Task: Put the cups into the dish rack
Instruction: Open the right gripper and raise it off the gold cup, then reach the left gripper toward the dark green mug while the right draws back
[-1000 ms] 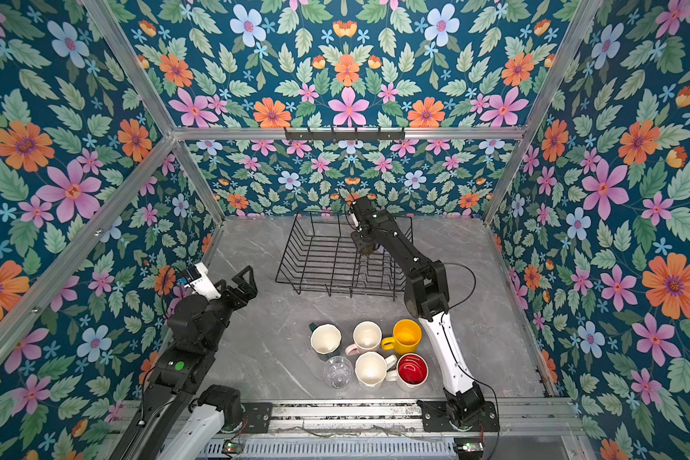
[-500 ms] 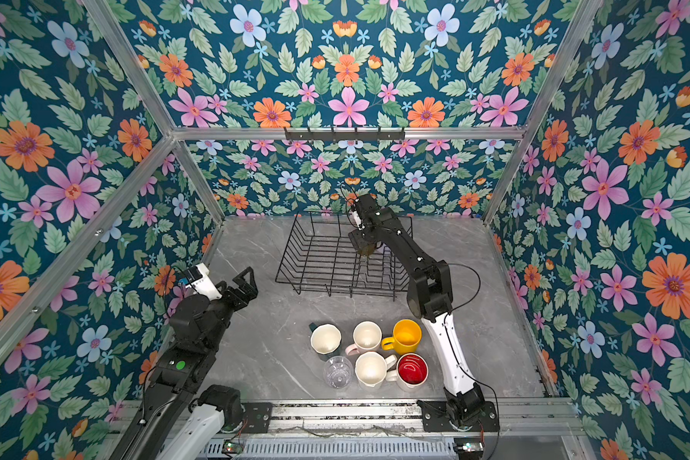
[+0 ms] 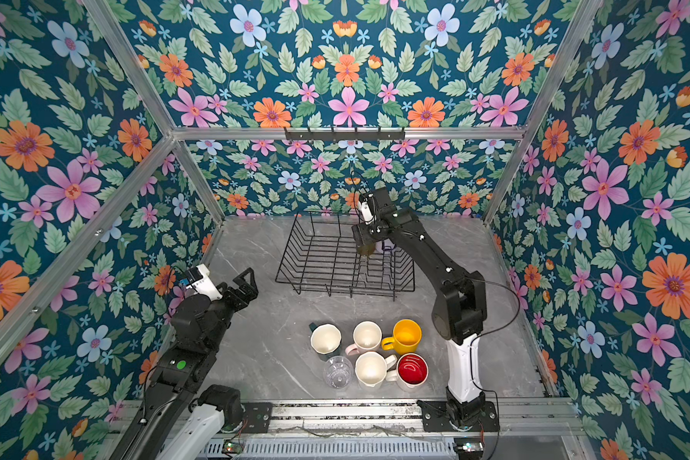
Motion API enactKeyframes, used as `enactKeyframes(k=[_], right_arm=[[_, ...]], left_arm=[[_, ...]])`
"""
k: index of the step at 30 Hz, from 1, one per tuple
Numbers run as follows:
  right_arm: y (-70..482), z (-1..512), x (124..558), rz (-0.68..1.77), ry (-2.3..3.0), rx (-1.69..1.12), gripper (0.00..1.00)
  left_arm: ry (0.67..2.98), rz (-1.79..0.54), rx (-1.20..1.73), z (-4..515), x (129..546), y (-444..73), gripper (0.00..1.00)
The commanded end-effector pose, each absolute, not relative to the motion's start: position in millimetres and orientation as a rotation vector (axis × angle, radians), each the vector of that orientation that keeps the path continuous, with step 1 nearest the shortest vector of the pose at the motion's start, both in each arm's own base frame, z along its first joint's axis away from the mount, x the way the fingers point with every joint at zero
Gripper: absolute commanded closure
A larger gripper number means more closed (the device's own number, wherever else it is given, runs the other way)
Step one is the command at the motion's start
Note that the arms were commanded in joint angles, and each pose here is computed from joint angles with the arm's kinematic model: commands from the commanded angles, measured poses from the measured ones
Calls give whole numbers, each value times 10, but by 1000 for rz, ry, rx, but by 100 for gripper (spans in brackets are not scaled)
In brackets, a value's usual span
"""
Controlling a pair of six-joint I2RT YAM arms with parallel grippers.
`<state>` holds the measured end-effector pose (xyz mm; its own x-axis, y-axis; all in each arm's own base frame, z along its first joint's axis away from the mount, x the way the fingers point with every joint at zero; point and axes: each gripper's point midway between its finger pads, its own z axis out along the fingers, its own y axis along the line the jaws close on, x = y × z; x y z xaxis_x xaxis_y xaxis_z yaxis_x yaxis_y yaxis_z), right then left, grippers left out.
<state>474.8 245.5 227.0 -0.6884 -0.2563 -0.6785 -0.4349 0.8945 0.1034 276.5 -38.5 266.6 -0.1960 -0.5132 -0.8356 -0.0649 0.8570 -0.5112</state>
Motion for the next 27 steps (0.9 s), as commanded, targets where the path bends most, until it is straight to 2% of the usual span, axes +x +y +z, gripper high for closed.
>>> enactKeyframes(k=[1, 8, 16, 27], right_arm=[[2567, 2535, 4649, 493, 2254, -446, 17], [2518, 2608, 4271, 608, 2211, -430, 17], [2431, 2664, 4106, 618, 2190, -408, 17], [2474, 2601, 4122, 650, 2195, -394, 17]], left_arm=[[1732, -425, -456, 2675, 2778, -371, 0], [1752, -441, -461, 2609, 2807, -404, 0], [1886, -457, -426, 2416, 2816, -529, 1], [2148, -635, -276, 2159, 2565, -930, 14]])
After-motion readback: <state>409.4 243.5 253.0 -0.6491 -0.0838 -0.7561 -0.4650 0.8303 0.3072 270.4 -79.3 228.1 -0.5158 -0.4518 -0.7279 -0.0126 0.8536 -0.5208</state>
